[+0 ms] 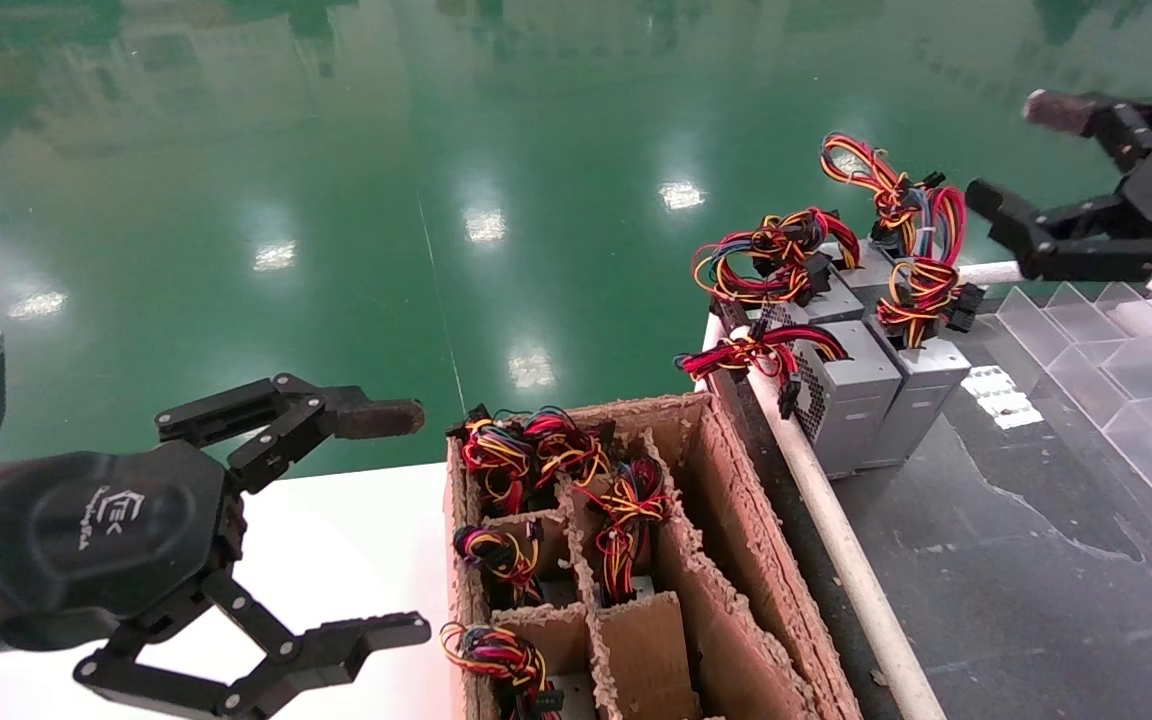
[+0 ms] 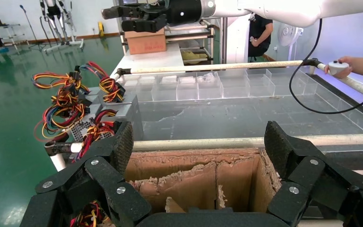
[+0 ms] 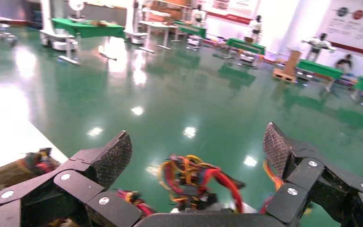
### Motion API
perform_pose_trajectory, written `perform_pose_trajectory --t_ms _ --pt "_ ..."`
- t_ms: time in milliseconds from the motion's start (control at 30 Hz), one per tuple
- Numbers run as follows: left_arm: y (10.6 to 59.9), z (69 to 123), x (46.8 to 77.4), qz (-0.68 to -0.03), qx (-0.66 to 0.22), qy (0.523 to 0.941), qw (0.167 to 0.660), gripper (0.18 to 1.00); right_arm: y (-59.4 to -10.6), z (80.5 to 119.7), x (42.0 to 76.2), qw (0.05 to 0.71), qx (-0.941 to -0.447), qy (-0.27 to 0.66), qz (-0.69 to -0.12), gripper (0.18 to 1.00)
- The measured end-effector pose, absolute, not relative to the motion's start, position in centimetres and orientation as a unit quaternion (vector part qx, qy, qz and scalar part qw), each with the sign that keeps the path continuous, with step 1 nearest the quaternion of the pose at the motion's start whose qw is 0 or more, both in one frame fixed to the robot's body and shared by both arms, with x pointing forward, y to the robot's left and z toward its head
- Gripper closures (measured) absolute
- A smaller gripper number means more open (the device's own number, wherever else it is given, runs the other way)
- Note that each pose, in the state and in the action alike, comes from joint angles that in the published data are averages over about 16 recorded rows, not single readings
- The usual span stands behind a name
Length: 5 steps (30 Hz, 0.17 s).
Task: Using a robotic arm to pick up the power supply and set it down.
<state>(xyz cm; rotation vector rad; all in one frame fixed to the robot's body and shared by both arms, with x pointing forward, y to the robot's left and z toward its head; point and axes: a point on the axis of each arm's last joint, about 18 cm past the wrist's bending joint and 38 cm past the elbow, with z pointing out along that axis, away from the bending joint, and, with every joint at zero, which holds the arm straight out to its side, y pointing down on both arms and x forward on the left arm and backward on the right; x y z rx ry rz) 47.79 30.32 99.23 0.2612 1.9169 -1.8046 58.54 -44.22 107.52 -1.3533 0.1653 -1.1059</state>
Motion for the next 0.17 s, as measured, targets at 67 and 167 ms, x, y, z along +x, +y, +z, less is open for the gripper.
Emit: perform_pose_trajectory --t_ms 67,167 --pt "30.32 99.23 47.79 -0.661 0.096 0.702 0.245 0.183 -43.92 107.41 58.38 0.64 -0.596 0.068 -0.481 0.178" --pt "30.32 99.23 47.79 -0.661 0.096 0.702 0.245 0.183 -43.46 107.24 58.13 0.641 -0.6 0.061 -0.475 0.178"
